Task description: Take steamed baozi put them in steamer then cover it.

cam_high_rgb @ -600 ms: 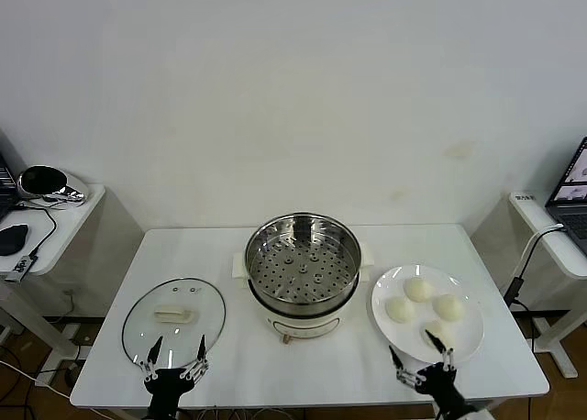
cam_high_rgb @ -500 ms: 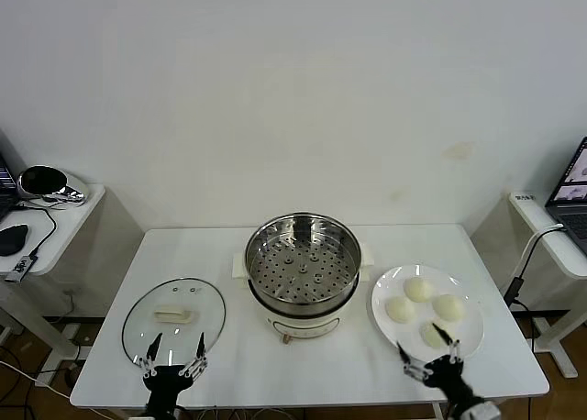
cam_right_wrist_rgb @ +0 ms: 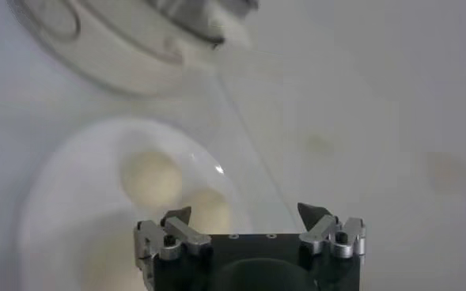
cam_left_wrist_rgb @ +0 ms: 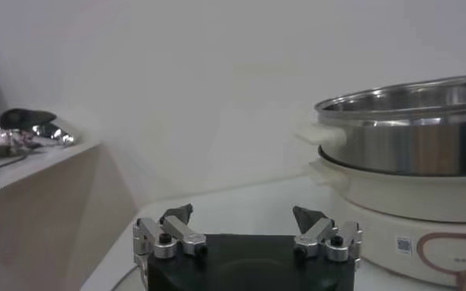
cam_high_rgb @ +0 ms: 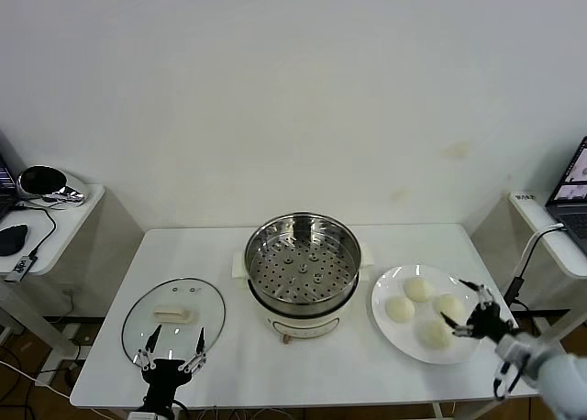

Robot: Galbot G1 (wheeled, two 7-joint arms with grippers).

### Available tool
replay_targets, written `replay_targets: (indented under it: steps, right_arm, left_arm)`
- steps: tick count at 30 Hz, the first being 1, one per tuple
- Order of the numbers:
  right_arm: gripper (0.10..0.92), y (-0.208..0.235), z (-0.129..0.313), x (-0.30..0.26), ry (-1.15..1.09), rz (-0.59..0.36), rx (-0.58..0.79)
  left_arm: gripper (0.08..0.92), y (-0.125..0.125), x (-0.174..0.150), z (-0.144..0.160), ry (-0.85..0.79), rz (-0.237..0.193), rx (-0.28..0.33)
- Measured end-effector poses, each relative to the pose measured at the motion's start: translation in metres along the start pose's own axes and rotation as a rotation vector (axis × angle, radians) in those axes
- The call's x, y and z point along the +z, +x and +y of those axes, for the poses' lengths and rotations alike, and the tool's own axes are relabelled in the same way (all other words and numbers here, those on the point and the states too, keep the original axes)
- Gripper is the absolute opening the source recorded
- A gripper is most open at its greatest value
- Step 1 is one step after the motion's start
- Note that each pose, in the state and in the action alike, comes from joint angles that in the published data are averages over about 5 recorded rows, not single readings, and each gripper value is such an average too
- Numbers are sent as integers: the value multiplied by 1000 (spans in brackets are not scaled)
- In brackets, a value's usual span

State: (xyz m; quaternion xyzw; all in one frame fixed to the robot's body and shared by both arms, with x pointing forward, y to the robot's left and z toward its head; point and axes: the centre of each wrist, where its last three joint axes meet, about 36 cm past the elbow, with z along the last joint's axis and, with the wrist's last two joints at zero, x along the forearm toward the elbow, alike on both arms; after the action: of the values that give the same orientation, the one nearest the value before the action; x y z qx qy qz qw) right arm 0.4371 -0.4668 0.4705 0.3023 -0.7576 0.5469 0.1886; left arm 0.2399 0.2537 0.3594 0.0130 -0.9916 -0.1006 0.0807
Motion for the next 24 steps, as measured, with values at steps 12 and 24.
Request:
replay_targets:
  steps: [12,24]
  right_arm:
    - [823,-64,-78,-7,117,50,-318]
    - [823,-130,-111,-28,166,98,-511]
  left_arm:
    - [823,6,-3,2,-58,-12,-8]
    - [823,9,-3,7,-98,-17,-15]
